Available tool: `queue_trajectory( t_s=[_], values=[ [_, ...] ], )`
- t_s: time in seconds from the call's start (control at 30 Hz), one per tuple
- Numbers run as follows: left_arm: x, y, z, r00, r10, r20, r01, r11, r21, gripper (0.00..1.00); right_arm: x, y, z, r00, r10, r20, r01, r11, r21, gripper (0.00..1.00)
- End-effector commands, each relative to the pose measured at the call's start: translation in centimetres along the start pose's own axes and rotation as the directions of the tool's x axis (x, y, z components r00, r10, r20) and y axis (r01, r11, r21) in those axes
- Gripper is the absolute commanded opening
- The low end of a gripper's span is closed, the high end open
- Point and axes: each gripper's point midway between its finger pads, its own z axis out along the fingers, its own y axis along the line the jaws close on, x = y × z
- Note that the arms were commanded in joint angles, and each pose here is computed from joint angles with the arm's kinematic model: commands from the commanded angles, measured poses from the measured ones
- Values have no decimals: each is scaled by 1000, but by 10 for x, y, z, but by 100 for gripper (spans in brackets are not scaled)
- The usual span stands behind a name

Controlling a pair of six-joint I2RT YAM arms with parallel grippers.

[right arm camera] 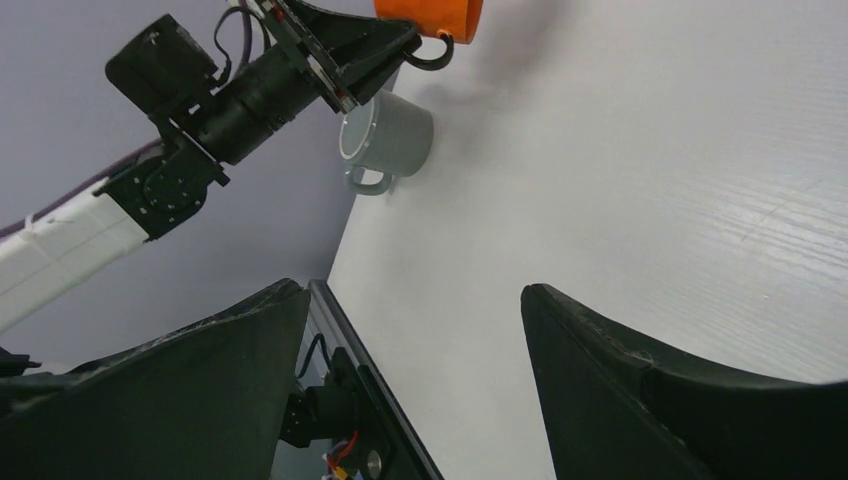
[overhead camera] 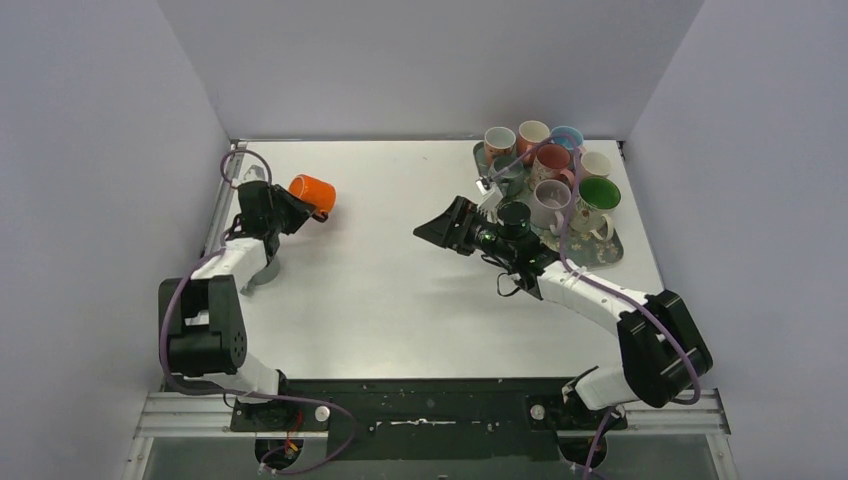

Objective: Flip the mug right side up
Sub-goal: Turn over the cup at the corner of the board.

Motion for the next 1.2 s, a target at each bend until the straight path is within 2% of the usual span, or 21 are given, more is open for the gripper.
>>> queue_trajectory(
  t_s=[0.0, 0.2, 0.37, 0.43, 0.67, 0.87, 1.03, 1.17],
  values=[
    [-31, -85, -45, 992, -60, 114, 20, 946, 324, 0, -21, 39, 1, 993, 31, 110, -11, 984, -175, 77],
    [-16, -121, -87, 986, -160, 47, 116, 860, 496, 0, -25, 53, 8, 988, 90, 125, -56, 967, -250, 68],
    [9, -163, -126, 966, -242, -87, 237, 708, 665, 0, -27, 59, 14, 982, 134, 134, -91, 954, -286, 61],
    [20, -171, -133, 958, -255, -133, 275, 678, 682, 0, -27, 61, 16, 980, 151, 132, -105, 946, -307, 58],
    [45, -199, -154, 942, -245, -230, 334, 604, 723, 0, -28, 69, 23, 978, 175, 117, -123, 928, -353, 54],
    [63, -210, -160, 944, -215, -249, 329, 596, 733, 0, -29, 72, 25, 972, 210, 106, -156, 913, -378, 54],
    [78, -217, -168, 931, -203, -302, 364, 548, 753, 0, -34, 73, 27, 968, 224, 117, -165, 911, -378, 54],
    [91, -219, -173, 927, -182, -329, 374, 537, 756, 0, -35, 71, 32, 964, 246, 106, -191, 910, -369, 53]
  ],
)
